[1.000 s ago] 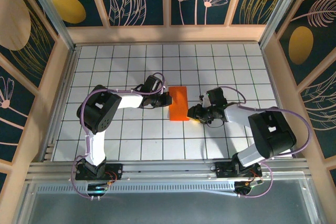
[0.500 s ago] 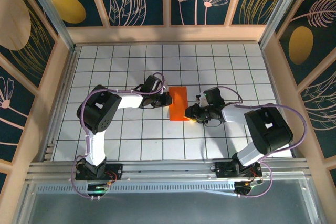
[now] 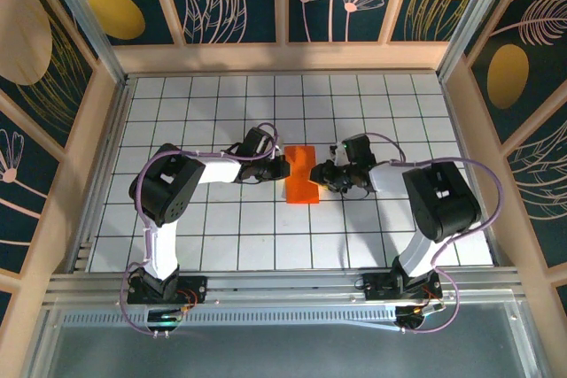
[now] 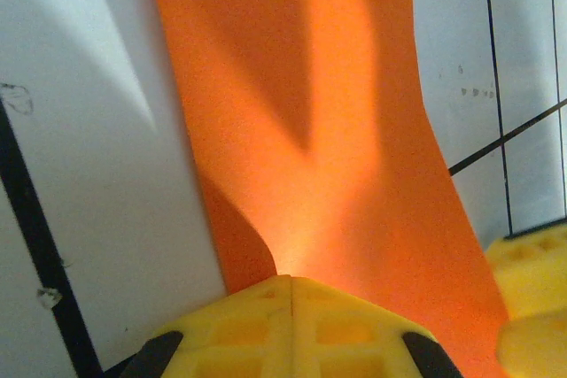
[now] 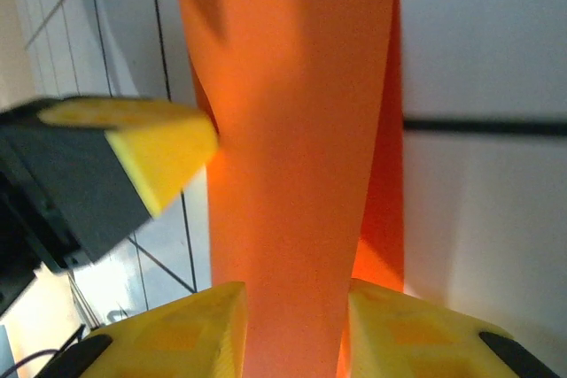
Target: Fold a paper plane with a square sheet of paper (fold left side to right side)
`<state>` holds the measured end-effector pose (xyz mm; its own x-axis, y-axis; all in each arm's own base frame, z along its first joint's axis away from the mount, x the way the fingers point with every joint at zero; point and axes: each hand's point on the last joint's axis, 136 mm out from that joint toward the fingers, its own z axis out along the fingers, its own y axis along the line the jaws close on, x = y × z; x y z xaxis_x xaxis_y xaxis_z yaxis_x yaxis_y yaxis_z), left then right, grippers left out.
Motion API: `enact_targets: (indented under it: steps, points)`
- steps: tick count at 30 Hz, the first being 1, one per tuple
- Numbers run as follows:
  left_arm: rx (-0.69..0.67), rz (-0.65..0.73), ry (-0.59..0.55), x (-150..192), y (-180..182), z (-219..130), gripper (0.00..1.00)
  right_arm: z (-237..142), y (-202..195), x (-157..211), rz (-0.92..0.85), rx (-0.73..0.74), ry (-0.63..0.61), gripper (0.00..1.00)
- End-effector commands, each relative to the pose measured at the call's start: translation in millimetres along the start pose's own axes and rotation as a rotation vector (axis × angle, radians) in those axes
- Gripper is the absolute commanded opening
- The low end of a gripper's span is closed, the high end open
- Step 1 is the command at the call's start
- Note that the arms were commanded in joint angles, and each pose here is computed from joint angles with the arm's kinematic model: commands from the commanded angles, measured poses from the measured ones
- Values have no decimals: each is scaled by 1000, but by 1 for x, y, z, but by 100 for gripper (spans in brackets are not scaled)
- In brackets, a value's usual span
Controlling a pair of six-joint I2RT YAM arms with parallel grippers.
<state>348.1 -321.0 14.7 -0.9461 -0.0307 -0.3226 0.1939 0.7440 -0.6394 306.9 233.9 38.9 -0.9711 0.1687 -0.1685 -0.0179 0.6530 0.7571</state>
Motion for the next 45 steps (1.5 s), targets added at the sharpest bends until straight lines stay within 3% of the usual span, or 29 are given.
enact_targets:
  steps: [1, 10, 16, 19, 25, 33, 40, 45]
  points:
    - [-88, -37, 50, 21, 26, 0, 0, 4, 6, -18, -37, -34, -21, 32]
    - [-68, -36, 47, 19, 21, 0, 0, 12, -6, -37, -23, -40, -32, 28]
    - [-51, -23, 21, 12, 13, -5, 0, 12, -9, -36, -19, -47, -20, 19]
    - [-39, -4, -21, 1, 4, -14, 5, 10, -8, -34, -16, -51, -14, 13]
    - [-2, 68, -138, -11, -18, -47, 25, 5, -3, -30, 29, -64, 0, 4]
    - [-55, 285, -196, 22, -52, -79, 42, -3, 1, -30, 61, -55, 1, 1]
    - [-148, 523, -147, 71, -82, -66, 52, -4, 3, -30, 60, -56, 2, 1]
    - [-286, 667, -159, 78, -97, -50, 58, -5, 4, -30, 62, -55, 0, 1]
